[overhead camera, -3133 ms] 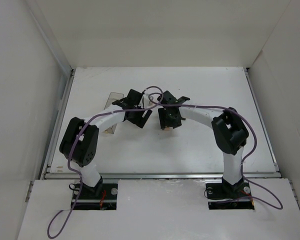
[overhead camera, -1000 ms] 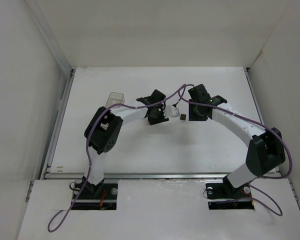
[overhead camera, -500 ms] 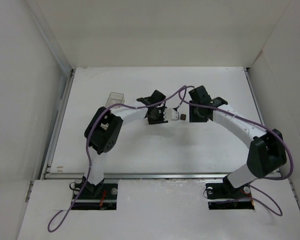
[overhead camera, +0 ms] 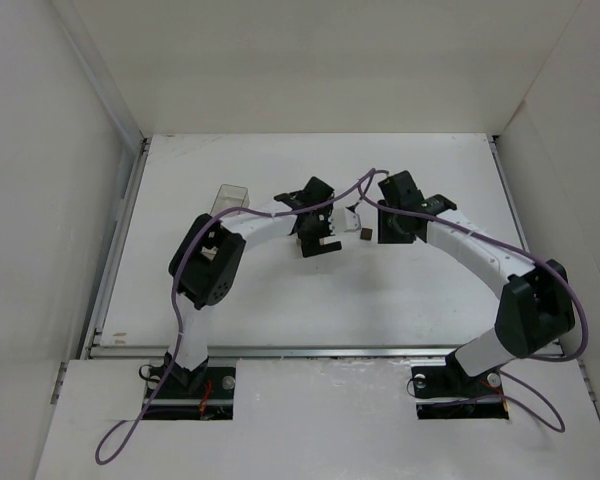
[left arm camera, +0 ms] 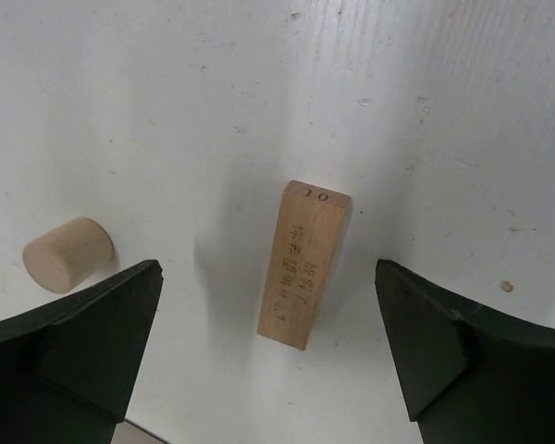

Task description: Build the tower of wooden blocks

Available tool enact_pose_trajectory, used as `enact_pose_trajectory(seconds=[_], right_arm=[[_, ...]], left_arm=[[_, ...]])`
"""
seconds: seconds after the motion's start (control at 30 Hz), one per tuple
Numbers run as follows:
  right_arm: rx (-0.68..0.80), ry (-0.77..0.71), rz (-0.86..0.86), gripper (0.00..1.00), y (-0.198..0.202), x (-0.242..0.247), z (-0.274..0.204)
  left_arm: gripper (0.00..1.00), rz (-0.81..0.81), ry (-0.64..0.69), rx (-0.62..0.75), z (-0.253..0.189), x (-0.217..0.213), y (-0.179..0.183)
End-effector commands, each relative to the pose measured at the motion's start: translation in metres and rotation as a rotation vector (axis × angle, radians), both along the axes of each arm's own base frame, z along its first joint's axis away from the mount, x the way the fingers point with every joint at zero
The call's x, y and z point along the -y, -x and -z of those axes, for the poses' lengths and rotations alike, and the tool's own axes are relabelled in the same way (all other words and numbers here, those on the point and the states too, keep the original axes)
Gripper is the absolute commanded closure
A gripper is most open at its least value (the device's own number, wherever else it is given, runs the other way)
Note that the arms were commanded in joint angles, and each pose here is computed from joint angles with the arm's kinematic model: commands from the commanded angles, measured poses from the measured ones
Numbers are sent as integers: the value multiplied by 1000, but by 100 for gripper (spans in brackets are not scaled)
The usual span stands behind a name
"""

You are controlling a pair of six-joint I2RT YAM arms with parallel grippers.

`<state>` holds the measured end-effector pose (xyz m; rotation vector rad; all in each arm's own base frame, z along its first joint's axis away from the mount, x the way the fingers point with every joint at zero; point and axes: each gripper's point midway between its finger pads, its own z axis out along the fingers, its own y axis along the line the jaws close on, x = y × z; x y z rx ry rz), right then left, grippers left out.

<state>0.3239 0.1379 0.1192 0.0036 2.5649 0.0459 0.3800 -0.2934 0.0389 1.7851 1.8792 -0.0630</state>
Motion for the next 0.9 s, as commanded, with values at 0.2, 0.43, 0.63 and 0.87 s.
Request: enact_pose_trajectory(seconds=[0.2,0.43,0.63,0.87], right_arm=[[104,-102,53,97,-24,-17,-42],[96,-172,104,99,-39,-58,-40],[40,-164,13,100,-53,-140,-26],[-51,-97,-36,100,-61,-174,15]], left_arm=[[0,-240,247,-81,-87,-31,6],[0,-674,345,-36,-101,-96,25],[0,-1380,323,218,-85,-201,9],[0,-1525,335,403,-115,-234,1]])
